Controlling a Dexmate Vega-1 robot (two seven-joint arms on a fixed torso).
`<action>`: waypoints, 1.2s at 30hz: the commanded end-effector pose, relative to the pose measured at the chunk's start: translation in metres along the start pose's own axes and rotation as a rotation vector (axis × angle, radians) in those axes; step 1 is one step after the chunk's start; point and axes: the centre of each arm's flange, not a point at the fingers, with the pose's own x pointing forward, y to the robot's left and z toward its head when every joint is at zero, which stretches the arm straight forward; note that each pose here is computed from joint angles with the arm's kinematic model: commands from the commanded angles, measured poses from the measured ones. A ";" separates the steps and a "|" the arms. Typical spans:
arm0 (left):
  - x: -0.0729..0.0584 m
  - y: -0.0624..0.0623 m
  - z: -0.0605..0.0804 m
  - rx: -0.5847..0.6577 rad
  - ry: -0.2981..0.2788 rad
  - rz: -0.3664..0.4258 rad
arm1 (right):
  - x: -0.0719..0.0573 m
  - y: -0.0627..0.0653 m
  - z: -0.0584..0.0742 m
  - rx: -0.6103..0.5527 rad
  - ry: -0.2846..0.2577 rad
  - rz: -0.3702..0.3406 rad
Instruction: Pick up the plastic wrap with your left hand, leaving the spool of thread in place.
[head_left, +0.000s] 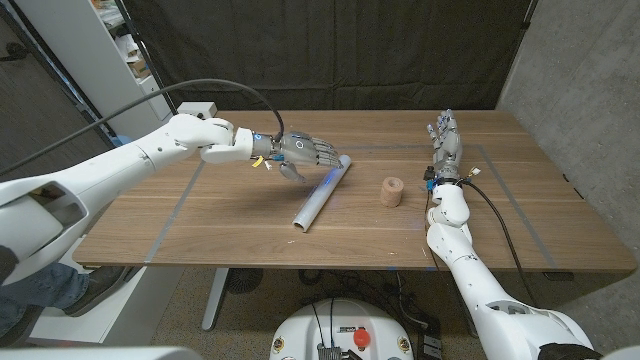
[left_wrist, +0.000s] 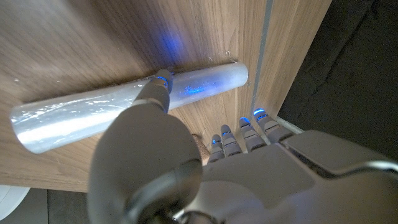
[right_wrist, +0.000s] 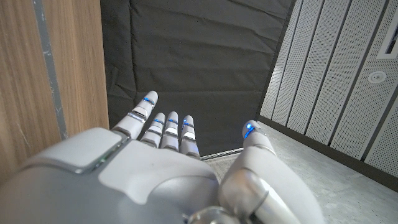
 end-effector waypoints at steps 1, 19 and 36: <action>0.004 -0.003 0.000 0.001 -0.023 -0.036 | 0.001 -0.004 0.001 0.010 -0.005 -0.018; 0.013 -0.006 0.012 -0.002 -0.078 -0.057 | 0.000 -0.008 0.002 0.023 -0.017 -0.025; 0.025 -0.006 0.016 0.009 -0.128 -0.064 | -0.004 -0.012 0.004 0.047 -0.046 -0.051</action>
